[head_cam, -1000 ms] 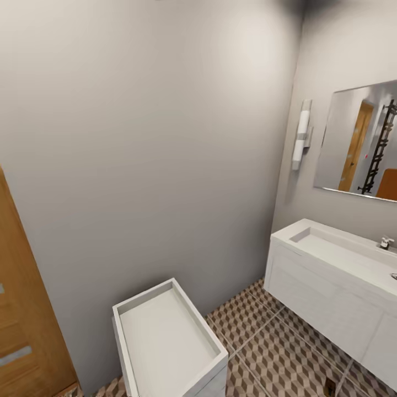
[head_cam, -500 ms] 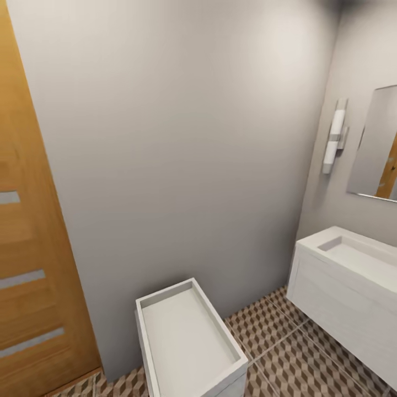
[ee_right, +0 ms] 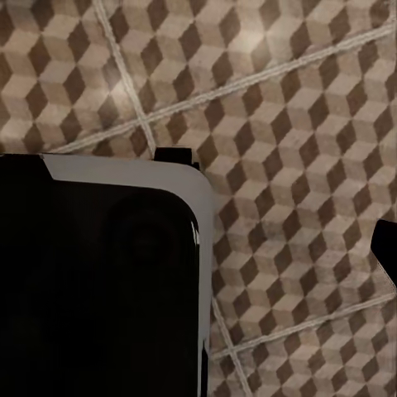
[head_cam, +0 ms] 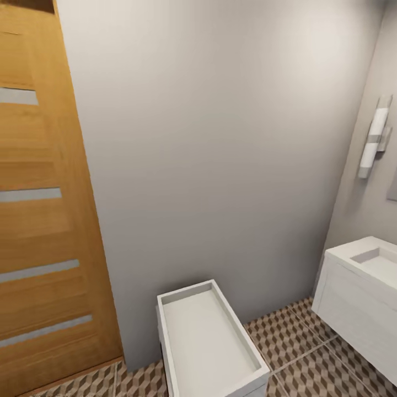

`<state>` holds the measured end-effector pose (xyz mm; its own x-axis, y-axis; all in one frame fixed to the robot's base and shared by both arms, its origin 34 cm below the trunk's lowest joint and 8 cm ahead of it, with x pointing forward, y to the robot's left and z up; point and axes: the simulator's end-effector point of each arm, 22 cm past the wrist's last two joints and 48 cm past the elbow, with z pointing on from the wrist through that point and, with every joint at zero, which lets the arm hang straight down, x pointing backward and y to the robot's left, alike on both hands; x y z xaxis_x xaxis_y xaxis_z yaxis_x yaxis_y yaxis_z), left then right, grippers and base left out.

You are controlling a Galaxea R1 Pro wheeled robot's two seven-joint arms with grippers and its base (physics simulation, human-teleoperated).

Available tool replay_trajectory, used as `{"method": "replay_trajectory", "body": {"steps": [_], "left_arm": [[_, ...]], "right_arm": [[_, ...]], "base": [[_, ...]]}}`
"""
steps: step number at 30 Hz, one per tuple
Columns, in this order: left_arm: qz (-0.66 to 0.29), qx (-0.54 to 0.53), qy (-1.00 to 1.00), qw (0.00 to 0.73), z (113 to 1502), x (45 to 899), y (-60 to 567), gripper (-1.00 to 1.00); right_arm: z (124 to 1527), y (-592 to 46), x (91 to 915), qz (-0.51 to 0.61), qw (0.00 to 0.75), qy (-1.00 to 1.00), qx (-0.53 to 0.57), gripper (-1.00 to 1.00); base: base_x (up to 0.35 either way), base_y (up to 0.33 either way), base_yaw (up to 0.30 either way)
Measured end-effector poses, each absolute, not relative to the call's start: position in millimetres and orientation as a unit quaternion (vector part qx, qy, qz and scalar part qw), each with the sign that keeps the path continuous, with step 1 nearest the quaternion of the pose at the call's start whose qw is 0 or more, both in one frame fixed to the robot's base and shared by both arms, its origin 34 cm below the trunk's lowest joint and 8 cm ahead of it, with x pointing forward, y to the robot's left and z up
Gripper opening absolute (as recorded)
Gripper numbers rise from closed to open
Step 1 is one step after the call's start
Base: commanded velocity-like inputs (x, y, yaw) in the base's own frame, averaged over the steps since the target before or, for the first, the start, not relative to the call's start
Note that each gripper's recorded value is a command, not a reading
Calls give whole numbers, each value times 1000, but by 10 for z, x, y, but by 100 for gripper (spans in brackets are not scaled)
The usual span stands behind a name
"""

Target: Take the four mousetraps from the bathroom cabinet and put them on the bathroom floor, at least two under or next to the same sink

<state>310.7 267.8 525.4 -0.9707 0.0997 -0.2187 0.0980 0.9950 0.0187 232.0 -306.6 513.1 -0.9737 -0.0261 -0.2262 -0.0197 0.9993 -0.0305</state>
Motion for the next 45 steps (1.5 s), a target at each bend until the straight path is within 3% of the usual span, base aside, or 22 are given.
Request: {"method": "replay_trajectory", "body": {"steps": [34,45], "left_arm": [[-23,-23,992,126,5301,3212,2390,100],[-24,-26,991,127,5308,3226,2387,100]], "right_arm": [[5154,-3056,2413,-13,127,992,-8,100],[5154,-3064,2408,-14,124,992,-9,100]], "base": [[0,0,262],[0,0,91]]}}
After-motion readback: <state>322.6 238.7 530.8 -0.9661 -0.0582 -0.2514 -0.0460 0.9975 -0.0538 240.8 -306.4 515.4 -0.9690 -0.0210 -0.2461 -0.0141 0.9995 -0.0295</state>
